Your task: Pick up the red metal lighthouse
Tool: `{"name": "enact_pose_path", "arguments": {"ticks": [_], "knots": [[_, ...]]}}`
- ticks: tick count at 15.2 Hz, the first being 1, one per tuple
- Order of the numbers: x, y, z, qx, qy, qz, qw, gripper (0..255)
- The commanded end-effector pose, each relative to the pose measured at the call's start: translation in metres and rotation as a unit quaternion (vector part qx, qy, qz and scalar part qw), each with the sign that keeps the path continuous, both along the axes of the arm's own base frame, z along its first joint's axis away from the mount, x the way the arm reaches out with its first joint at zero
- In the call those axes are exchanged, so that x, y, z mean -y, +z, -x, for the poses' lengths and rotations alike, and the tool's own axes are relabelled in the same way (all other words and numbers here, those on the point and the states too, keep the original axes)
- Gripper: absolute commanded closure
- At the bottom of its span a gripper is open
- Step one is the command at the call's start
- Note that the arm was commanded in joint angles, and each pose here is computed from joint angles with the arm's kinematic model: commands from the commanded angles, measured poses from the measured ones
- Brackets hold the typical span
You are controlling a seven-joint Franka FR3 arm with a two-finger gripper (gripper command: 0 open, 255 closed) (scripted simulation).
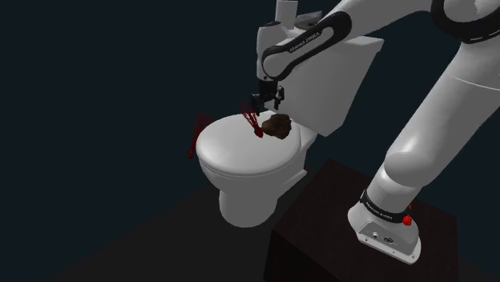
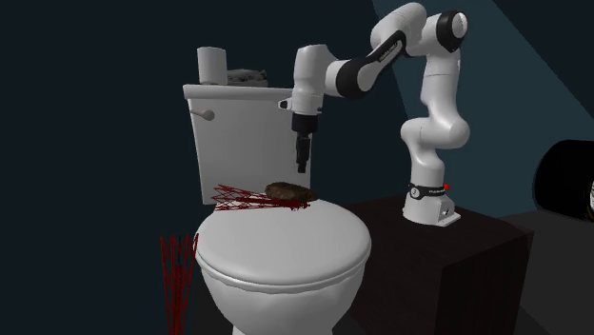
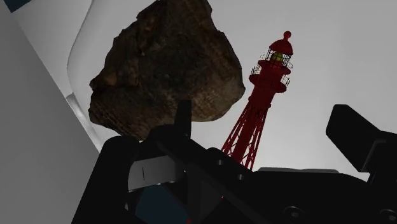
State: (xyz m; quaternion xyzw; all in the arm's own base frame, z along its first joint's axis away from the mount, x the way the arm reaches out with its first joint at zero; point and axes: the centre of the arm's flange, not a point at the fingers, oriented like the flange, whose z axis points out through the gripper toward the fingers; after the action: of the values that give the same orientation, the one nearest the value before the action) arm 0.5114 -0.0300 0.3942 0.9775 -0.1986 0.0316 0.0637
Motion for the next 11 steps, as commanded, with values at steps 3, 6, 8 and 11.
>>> {"name": "enact_pose_path", "arguments": {"ticks": [3, 6, 8, 11], "knots": [[0.016, -0.029, -0.041, 0.016, -0.027, -0.002, 0.9995, 0], [0.028, -0.05, -0.07, 0.027, -0.048, -0.004, 0.9985, 0], [0.035, -0.062, -0.088, 0.034, -0.06, -0.005, 0.9976, 0], [0.035, -0.078, -0.088, 0.034, -0.06, -0.005, 0.9976, 0]]}}
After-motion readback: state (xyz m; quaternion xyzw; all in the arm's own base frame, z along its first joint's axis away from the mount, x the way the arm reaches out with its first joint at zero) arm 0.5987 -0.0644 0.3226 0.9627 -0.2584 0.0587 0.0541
